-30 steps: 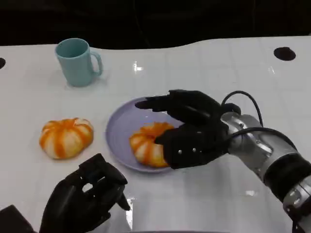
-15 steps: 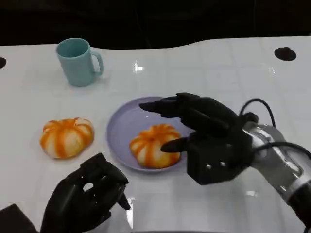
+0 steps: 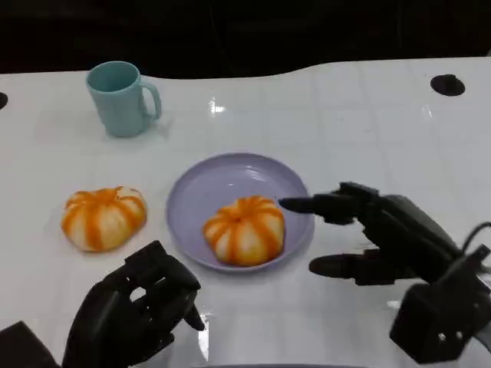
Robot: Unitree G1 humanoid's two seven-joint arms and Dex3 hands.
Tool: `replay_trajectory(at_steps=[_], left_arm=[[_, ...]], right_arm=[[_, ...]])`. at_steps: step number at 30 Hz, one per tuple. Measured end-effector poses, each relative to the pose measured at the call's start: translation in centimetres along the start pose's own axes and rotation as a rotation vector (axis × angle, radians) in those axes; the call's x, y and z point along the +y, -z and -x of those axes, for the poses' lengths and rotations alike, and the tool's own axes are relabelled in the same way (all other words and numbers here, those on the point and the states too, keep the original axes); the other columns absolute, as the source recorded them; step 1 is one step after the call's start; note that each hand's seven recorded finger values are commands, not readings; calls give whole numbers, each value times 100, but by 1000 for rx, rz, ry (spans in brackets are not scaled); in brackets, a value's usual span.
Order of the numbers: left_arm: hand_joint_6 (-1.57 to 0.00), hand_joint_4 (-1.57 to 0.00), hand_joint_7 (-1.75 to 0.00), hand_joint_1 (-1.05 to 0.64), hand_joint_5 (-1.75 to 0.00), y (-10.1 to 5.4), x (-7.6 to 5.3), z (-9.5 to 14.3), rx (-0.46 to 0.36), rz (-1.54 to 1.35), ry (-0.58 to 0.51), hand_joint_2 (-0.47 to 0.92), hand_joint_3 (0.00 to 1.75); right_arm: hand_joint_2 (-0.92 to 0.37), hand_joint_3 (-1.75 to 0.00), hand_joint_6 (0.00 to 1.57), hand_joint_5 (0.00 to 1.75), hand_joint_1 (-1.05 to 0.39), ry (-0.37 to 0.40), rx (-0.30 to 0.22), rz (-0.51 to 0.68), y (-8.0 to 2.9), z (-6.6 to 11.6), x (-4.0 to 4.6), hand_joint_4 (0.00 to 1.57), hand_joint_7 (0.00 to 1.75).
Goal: Grasp the bread from the table and place it into the plate.
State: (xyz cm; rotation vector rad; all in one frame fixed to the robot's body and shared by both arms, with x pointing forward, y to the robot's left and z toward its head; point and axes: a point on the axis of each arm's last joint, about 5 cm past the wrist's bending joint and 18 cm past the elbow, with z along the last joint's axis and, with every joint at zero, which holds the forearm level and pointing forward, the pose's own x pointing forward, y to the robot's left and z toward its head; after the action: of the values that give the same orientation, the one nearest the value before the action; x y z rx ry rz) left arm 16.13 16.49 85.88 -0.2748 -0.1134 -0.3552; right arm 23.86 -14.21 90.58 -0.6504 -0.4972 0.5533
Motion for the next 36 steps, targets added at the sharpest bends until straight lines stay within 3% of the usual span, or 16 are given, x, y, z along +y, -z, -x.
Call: replay_trajectory(at_steps=[2, 4, 6, 8, 11, 17, 20, 29, 36], left_arm=[[-52, -61, -150, -51, -175, 0, 2, 2, 0, 0, -1, 92, 37], [-52, -61, -150, -51, -175, -2, 7, 6, 0, -1, -4, 92, 37], [-52, -61, -150, -52, -175, -3, 11, 8, 0, -2, -6, 92, 36], [-52, -61, -149, -53, -175, -4, 13, 9, 0, -2, -7, 92, 36], [-53, -60, -148, -54, -175, -4, 16, 10, -1, -3, -9, 92, 35], [-53, -60, -148, -53, -175, 0, 17, 10, 2, -4, -10, 92, 36], [-53, -60, -147, -53, -175, 0, 21, 13, 1, -3, -13, 92, 36], [-52, -61, -148, -51, -175, -7, 50, 25, 4, -2, -21, 92, 36], [-52, -61, -149, -50, -175, -10, 76, 39, 5, -2, -29, 92, 36]], right_arm=[[-87, -15, 77, 117, -23, 42, -2, -20, 8, 85, 5, 65, 65], [-85, -20, 81, 121, -19, 78, -10, -29, 7, 151, 11, 72, 75], [-60, -70, 94, 129, -13, 96, -10, -29, 7, 198, 10, 82, 74], [-47, -97, 101, 137, -10, 106, -6, -25, 9, 245, 10, 89, 78], [-35, -119, 98, 160, -2, 113, 9, -12, 8, 333, 23, 91, 97], [-21, -141, 91, 171, 2, 151, 35, -14, 15, 460, 56, 91, 122], [-21, -147, 89, 174, 2, 155, 46, -26, 13, 519, 93, 90, 128], [-15, -158, 86, 175, 3, 198, 85, -84, -9, 601, 204, 94, 141], [-12, -159, 87, 175, 4, 232, 96, -36, 40, 616, 259, 96, 142]])
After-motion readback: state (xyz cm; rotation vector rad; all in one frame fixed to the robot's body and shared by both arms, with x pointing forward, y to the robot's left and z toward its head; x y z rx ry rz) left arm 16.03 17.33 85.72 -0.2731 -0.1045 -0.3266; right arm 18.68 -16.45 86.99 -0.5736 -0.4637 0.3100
